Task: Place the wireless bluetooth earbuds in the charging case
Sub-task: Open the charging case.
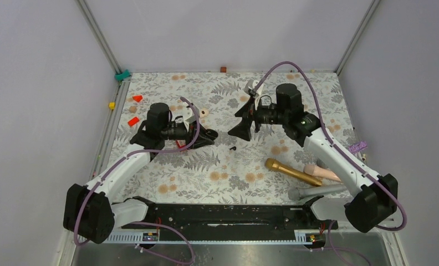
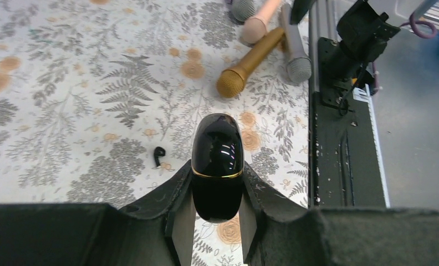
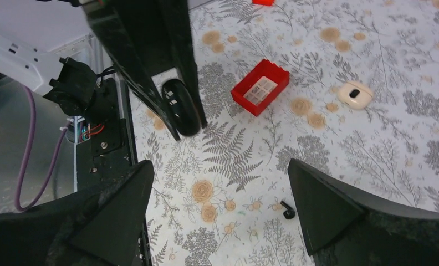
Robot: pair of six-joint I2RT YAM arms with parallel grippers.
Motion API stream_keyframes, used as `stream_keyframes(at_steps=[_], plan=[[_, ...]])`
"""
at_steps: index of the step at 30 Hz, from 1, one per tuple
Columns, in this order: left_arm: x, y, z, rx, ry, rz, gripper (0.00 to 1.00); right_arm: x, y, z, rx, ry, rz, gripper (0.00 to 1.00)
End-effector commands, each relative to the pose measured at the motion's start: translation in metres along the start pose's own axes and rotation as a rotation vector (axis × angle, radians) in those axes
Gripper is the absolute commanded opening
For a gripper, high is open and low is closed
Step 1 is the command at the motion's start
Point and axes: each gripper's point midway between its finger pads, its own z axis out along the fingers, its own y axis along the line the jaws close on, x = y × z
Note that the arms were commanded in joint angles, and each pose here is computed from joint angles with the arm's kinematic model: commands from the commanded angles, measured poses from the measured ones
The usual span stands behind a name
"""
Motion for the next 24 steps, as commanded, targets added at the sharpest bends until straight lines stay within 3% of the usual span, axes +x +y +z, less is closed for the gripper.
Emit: stream_keyframes(at_steps=[1, 14, 24], plan=[[-0.004, -0.010, 0.012, 0.079, -0.007, 0.014, 0.00, 0.005, 0.013, 0.017, -0.028, -0.017, -0.115, 0.99], [0.008, -0.035, 0.025, 0.203, 0.040, 0.007, 0.00, 0.029, 0.016, 0.045, -0.007, 0.046, -0.126, 0.99], [0.010, -0.042, 0.027, 0.235, 0.051, 0.010, 0.00, 0.029, 0.006, 0.042, 0.053, 0.051, -0.178, 0.99]])
